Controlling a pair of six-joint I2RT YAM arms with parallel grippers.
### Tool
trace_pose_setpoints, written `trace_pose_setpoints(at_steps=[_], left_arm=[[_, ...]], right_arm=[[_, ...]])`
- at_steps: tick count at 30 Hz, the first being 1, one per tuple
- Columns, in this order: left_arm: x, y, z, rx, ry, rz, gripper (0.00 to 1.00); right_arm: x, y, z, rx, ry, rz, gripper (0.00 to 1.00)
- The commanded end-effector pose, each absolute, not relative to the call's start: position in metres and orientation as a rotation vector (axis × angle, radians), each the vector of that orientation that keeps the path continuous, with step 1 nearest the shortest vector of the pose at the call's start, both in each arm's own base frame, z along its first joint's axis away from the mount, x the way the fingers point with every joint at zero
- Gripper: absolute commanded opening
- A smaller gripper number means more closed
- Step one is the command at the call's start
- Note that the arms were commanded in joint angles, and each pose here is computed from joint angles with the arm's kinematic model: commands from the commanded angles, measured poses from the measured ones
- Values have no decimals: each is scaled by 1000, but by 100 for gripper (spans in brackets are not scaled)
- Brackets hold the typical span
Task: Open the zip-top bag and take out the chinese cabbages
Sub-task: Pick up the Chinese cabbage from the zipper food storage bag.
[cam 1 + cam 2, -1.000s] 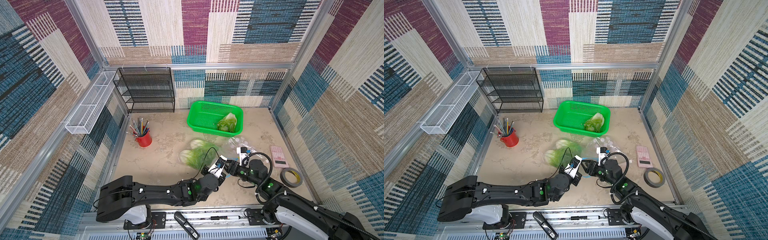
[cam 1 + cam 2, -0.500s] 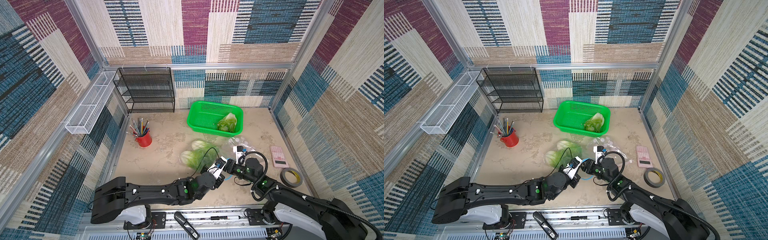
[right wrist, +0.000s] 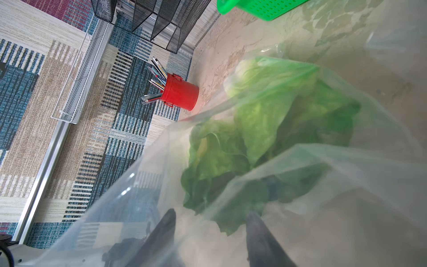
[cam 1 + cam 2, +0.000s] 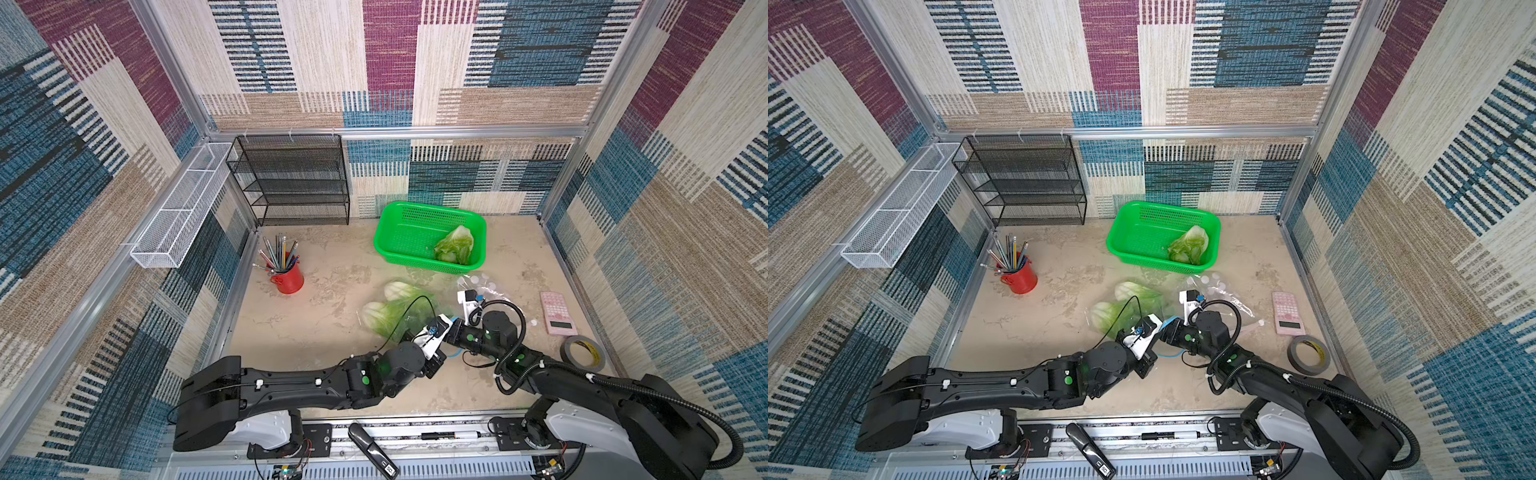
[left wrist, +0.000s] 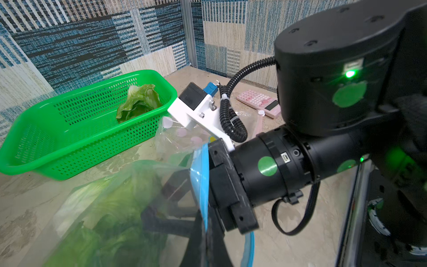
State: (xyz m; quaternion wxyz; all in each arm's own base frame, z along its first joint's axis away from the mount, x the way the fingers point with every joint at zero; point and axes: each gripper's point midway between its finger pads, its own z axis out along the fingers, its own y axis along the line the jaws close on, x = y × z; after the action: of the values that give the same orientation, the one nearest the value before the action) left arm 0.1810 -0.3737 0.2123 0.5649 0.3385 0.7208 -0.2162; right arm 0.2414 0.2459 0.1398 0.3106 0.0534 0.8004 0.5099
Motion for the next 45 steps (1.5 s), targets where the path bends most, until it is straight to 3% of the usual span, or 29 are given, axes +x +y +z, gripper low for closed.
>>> trace_pose_setpoints(at_steps=[1, 45], left_arm=[[179, -373, 212, 809, 1688, -519, 0], [167, -366, 217, 871, 1638, -593, 0]], right_arm=[[249, 242, 150, 191, 2057, 1344, 51], [289, 244, 124, 312, 2065, 1206, 44]])
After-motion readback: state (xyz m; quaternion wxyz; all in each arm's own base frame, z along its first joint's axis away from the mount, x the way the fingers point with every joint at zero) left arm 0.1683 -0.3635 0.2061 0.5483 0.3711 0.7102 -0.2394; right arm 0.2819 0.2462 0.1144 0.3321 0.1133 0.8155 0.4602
